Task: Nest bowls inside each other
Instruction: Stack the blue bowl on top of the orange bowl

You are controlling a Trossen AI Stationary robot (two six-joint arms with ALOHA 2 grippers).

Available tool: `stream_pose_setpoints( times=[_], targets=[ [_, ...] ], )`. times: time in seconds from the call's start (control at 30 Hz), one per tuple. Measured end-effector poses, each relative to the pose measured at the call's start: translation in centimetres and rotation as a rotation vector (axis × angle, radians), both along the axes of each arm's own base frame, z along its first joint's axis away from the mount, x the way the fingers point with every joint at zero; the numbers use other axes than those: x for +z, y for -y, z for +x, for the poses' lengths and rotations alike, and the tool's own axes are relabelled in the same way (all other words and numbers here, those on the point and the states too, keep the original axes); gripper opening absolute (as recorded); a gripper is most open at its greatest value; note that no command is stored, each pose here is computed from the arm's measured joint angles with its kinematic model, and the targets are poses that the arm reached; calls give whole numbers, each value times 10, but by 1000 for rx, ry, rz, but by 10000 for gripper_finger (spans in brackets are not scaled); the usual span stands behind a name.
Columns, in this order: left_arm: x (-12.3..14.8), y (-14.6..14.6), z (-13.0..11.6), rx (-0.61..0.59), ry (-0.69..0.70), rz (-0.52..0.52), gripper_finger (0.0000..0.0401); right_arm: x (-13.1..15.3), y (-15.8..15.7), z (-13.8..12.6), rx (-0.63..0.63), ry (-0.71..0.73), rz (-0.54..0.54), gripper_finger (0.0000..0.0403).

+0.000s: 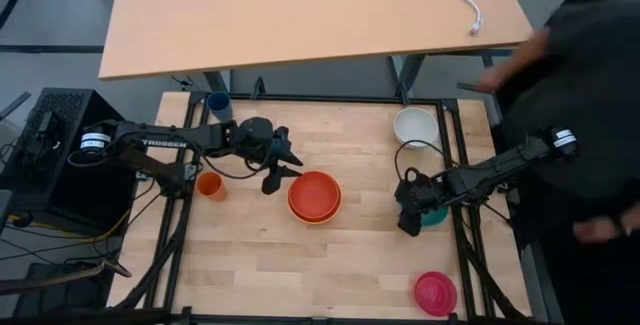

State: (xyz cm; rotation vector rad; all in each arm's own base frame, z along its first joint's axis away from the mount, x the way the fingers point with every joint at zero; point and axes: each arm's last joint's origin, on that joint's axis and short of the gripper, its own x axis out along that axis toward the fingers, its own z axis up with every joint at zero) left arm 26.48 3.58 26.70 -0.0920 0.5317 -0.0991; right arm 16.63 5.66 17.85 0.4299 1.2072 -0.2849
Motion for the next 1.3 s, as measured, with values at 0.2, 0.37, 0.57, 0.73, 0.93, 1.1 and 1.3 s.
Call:
stream_pose_setpoints(
  times=[0.2,0.37,0.57,0.73,0.93,1.1,1.3],
  targets=[
    [0,0,0,-4,0,-2,131,-5,-1,2,1,-27,-13,167],
    [0,0,0,-5,2,-1,130,-3,-1,3,6,-18,-19,115],
    [3,0,-2,6,15,17,112,9,0,10,33,28,-45,69],
    [6,0,-3,14,25,32,98,18,0,16,55,66,-68,31],
    [13,-1,-8,48,53,68,76,41,3,28,104,157,-144,1],
    [35,0,-26,114,141,118,47,82,8,53,222,339,-285,1],
    [34,3,-52,156,187,114,28,99,17,88,351,424,-385,1]
  ],
)
